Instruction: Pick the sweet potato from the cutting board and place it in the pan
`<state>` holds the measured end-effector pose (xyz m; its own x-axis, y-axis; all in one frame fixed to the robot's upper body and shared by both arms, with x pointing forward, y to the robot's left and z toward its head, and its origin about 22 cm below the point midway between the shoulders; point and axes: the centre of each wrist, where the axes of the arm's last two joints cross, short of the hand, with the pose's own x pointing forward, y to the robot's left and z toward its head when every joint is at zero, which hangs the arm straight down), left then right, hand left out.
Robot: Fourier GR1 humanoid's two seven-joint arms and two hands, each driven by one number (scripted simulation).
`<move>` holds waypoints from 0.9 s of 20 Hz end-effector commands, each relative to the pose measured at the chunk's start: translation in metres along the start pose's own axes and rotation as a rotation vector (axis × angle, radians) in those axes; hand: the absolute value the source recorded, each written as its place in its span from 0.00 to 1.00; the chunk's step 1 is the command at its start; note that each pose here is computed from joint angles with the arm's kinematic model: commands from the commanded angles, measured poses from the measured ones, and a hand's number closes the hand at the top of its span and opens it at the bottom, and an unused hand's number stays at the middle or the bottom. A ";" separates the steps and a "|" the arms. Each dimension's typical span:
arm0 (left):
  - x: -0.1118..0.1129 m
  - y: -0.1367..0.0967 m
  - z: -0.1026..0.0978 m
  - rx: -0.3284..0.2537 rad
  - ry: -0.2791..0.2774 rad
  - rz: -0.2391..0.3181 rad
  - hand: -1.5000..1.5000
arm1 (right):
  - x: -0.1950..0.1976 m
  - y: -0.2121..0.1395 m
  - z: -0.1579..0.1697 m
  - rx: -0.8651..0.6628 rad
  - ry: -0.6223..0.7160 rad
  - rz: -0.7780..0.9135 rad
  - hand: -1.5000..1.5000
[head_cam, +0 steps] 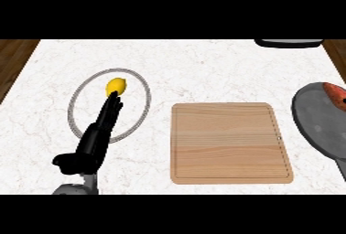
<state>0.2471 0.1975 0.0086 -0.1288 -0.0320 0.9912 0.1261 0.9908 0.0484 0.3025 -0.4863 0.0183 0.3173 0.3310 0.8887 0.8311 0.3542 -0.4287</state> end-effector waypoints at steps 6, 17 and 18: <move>-0.004 -0.001 0.013 0.020 0.019 0.004 0.50 | -0.052 -0.050 0.020 0.139 -0.011 -0.255 0.00; -0.005 0.011 0.012 0.014 0.014 0.010 0.50 | -0.040 -0.098 0.078 0.255 -0.116 -0.236 0.00; -0.006 0.018 -0.009 0.031 0.022 0.009 0.50 | -0.070 -0.117 0.095 0.227 -0.102 -0.228 0.00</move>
<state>0.2461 0.2124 0.0039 -0.1195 -0.0321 0.9923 0.1005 0.9940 0.0443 0.1739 -0.4798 -0.0112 0.0727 0.2838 0.9561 0.7474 0.6193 -0.2406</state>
